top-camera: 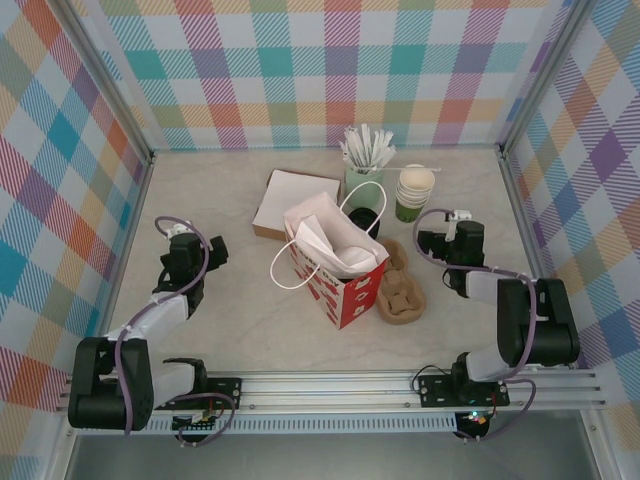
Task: Pack the takeout coffee
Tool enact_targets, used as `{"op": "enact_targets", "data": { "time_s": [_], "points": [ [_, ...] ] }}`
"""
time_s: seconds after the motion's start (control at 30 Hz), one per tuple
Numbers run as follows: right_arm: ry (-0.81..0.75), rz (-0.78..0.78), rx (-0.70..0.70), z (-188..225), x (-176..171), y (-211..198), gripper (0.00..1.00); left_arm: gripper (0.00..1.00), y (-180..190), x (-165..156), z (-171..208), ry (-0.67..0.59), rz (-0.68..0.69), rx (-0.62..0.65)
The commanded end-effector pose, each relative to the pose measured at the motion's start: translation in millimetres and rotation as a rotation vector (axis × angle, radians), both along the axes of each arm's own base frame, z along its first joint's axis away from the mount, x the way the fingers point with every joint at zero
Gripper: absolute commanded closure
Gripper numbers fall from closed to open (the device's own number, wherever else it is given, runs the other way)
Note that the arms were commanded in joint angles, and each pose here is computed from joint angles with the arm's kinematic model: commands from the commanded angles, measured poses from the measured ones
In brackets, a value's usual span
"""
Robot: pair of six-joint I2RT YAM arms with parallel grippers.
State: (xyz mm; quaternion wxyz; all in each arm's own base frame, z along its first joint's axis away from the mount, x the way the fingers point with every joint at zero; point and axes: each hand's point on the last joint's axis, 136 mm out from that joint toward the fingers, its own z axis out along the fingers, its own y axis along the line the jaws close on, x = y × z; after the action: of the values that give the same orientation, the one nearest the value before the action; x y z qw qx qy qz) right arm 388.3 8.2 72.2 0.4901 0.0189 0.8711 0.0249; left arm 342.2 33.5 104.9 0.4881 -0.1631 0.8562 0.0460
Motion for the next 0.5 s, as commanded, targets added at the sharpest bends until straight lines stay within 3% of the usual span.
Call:
{"op": "enact_targets", "data": {
  "time_s": [0.0,0.3,0.47],
  "points": [
    [-0.182,0.099,0.011,21.0,6.8,16.3,0.00,0.00,-2.5,14.9,13.2,-0.115,-0.043,0.036],
    [-0.149,0.098,0.029,18.0,8.6,14.4,0.00,0.00,-25.3,41.0,0.5,-0.195,-0.175,0.037],
    [-0.150,0.097,0.028,18.1,8.5,14.0,0.00,0.00,-46.3,49.4,-22.8,-0.167,-0.297,0.031]
  ]
}}
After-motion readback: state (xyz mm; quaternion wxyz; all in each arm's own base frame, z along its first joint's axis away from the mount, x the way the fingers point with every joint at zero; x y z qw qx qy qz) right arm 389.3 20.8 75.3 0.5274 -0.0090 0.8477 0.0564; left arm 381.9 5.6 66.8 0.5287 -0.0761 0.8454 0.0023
